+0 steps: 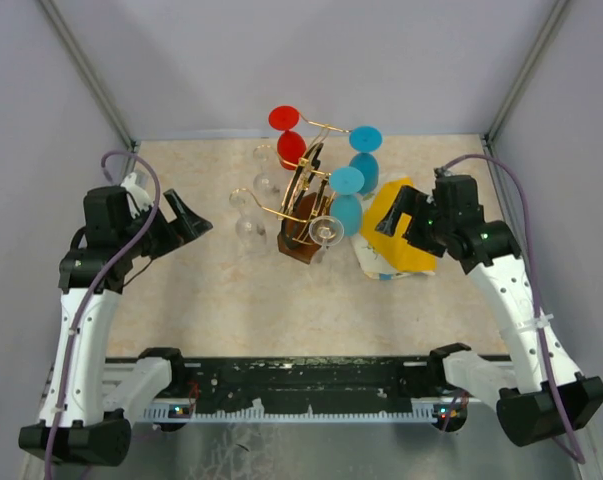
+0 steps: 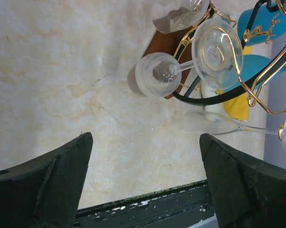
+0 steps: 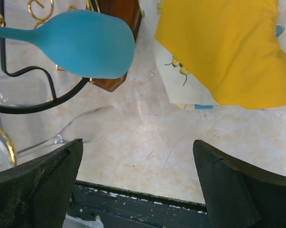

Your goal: Take the wine glass off the wine glass rack

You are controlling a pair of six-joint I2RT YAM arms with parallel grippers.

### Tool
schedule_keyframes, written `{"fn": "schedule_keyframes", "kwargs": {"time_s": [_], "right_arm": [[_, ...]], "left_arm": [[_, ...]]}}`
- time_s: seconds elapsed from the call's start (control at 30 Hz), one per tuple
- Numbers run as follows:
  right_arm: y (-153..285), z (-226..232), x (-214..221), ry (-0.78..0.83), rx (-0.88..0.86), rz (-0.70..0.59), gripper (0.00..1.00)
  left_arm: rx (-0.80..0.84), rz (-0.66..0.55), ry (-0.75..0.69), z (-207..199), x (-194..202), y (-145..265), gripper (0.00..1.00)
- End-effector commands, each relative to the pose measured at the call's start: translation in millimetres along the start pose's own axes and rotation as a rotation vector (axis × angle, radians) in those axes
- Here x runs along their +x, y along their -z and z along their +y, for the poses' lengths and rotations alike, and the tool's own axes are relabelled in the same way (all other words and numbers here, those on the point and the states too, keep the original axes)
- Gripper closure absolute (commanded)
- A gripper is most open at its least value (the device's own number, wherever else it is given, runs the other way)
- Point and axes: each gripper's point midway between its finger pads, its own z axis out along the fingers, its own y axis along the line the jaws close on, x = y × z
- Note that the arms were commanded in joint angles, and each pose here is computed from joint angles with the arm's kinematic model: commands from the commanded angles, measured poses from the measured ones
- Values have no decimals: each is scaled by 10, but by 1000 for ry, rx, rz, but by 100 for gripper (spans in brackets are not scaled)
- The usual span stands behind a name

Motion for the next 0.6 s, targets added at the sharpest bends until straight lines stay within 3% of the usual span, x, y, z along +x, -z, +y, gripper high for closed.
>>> {"fn": "schedule_keyframes", "kwargs": {"time_s": [0.0, 0.33, 0.57], "right_arm": [[295, 185, -137, 24, -76, -51, 1], [245, 20, -6, -39, 5, -10, 1], [-495, 170, 94, -74, -140, 154, 1]], "left_arm": [[22, 17, -7, -35, 5, -18, 0], [19, 24, -18, 3, 76, -3, 0], [37, 13, 0, -51, 6, -46, 0]]}}
